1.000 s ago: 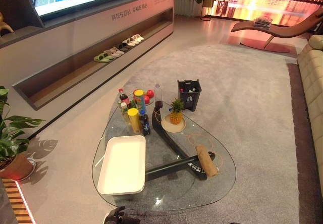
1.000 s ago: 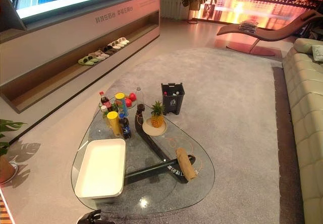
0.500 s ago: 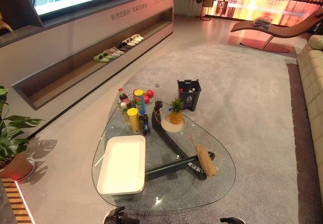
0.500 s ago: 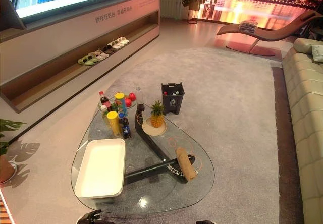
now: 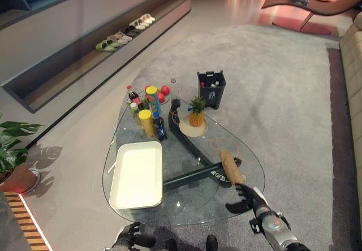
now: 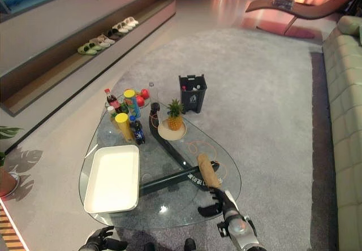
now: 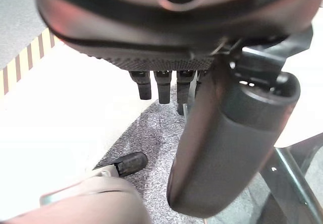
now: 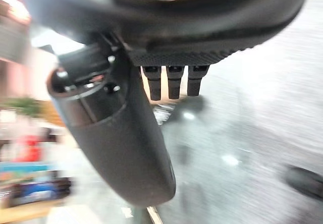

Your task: Wipe the table with a cloth and put it in the basket.

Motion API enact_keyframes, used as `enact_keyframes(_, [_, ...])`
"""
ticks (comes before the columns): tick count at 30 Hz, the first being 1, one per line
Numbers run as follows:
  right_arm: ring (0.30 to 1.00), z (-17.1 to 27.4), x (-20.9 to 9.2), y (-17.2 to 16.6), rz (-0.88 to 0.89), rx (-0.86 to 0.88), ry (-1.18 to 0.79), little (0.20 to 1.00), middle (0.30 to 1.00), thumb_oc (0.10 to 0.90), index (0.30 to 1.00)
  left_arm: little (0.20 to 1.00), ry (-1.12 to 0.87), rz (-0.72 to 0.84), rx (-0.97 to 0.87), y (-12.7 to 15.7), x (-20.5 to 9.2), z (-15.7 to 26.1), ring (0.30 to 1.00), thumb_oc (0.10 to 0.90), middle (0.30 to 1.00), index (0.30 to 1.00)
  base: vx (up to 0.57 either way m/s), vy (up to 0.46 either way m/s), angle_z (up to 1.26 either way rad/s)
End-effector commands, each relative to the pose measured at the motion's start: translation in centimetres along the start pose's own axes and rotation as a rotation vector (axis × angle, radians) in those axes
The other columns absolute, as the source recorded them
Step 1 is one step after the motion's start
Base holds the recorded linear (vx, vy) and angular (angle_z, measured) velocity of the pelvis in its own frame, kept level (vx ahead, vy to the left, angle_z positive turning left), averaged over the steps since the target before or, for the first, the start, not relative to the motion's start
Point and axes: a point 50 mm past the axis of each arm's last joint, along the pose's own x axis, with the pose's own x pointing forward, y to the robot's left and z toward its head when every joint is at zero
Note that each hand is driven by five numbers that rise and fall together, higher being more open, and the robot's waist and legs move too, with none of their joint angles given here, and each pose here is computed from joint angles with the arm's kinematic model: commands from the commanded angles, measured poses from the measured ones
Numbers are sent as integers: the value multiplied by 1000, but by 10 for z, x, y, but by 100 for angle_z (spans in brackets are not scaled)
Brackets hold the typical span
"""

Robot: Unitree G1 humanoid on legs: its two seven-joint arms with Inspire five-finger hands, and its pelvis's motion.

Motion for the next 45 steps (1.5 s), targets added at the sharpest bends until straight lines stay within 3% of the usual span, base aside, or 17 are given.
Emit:
enact_keyframes(1, [900,57,10,-22,-152,-28,-204,900,900,800,900,900,-65,81,-28,15,6,30,900,800,900,900,-128,60,-23])
enact_keyframes(8, [900,123,-6,-53,-383,-56,-457,900,900,800,900,900,-162,104,-109,6,4,66,900,800,900,900,-113,72,-17])
enact_keyframes(17, [900,166,-5,-72,-676,-8,-580,900,900,800,900,900,-263,135,-139,2,3,111,900,800,900,900,-71,27,-5])
enact_keyframes(34, [900,250,-15,-81,-837,55,-784,900,900,800,900,900,-374,100,-217,-23,-6,164,900,800,900,900,14,53,2])
enact_keyframes(43, [900,261,-12,-79,-861,72,-753,900,900,800,900,900,-410,101,-237,-24,-11,186,900,800,900,900,5,-25,2])
enact_keyframes(45, [900,249,-15,-83,-992,202,-667,900,900,800,900,900,-466,126,-77,-39,-19,208,900,800,900,900,-94,-496,61])
